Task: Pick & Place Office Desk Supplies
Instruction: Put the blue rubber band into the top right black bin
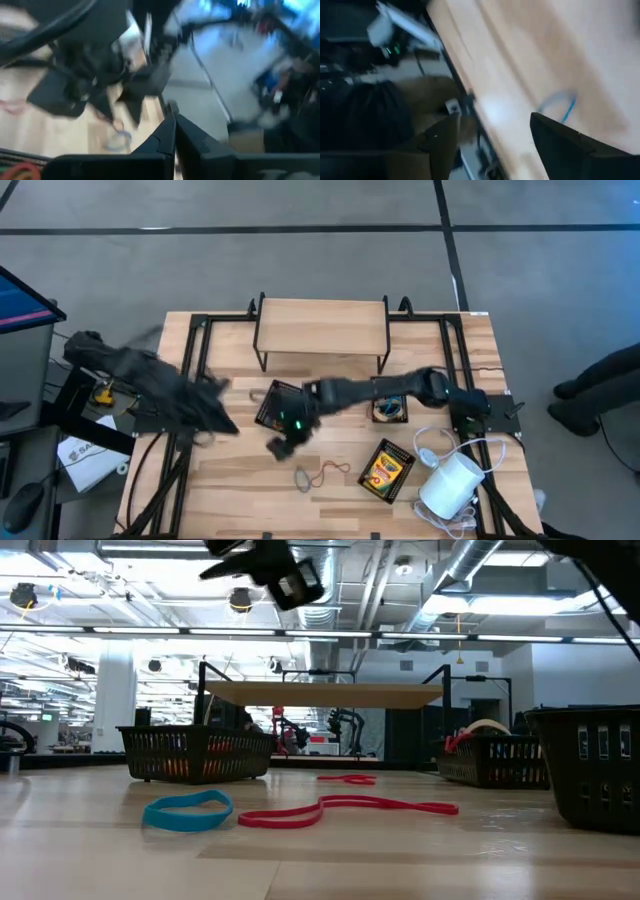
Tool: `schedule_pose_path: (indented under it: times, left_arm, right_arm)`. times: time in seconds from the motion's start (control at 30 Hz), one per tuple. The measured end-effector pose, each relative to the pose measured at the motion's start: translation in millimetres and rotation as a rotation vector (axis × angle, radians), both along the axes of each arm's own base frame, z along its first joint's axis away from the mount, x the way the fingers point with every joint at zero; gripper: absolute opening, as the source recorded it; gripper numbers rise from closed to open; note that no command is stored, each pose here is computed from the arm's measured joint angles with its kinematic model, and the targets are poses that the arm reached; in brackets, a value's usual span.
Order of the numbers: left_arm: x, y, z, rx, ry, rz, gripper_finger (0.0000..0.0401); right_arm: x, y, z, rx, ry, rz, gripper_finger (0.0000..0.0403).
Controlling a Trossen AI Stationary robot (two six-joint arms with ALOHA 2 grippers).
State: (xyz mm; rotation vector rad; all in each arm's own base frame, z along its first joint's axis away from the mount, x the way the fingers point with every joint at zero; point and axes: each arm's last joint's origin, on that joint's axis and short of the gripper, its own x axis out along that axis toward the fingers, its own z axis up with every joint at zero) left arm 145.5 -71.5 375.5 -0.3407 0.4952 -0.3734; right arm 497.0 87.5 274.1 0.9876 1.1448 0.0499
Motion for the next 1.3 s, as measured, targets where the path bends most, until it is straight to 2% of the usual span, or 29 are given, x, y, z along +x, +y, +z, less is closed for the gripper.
schedule_pose_path:
  times: [0.1,0.17,0.27,0.37,0.5,0.63,0.73,0.83,1.0,1.17,1.3]
  left_arm:
    - [27.0,-16.7,-22.2,0.035,0.116,-0.119,0.0003]
    - [40.8,-26.0,-30.9,0.018,0.156,-0.216,0.0002]
    - [59.7,-28.4,-34.0,-0.028,0.117,-0.326,0.0001]
    - [70.6,-23.1,-35.6,-0.038,0.092,-0.332,0.0002]
    - [81.6,-14.4,-39.4,0.003,0.064,-0.315,0.0003]
    - [103.8,-8.2,-60.6,0.080,0.115,-0.311,0.0001]
    - [123.6,-9.8,-86.7,0.163,0.173,-0.348,0.0004]
    - [140.0,-14.9,-113.8,0.254,0.216,-0.408,0.0009]
    - [157.0,-27.9,-153.5,0.486,0.238,-0.496,0.0028]
    - [169.5,-46.1,-189.4,0.559,0.242,-0.610,0.0079]
    - [175.6,-58.7,-215.2,0.614,0.276,-0.613,0.0140]
  right_arm:
    - [-16.3,40.9,-4.6,0.021,0.137,0.013,0.0228]
    - [-31.7,69.3,-8.1,0.024,0.256,0.007,0.0222]
    - [-58.1,108.3,-13.0,-0.013,0.433,-0.044,0.0214]
    - [-83.8,143.5,-12.6,-0.048,0.549,-0.121,0.0206]
    - [-118.3,185.0,4.7,-0.051,0.574,-0.294,0.0199]
    - [-155.3,211.7,32.8,-0.056,0.467,-0.556,0.0190]
    - [-181.0,214.5,55.2,-0.069,0.348,-0.749,0.0184]
    - [-200.8,207.3,74.3,-0.093,0.276,-0.845,0.0178]
    - [-216.6,178.7,99.8,-0.149,0.268,-0.884,0.0170]
    - [-214.1,148.9,121.5,-0.192,0.138,-0.877,0.0169]
    - [-208.7,128.9,131.3,-0.244,0.075,-0.864,0.0169]
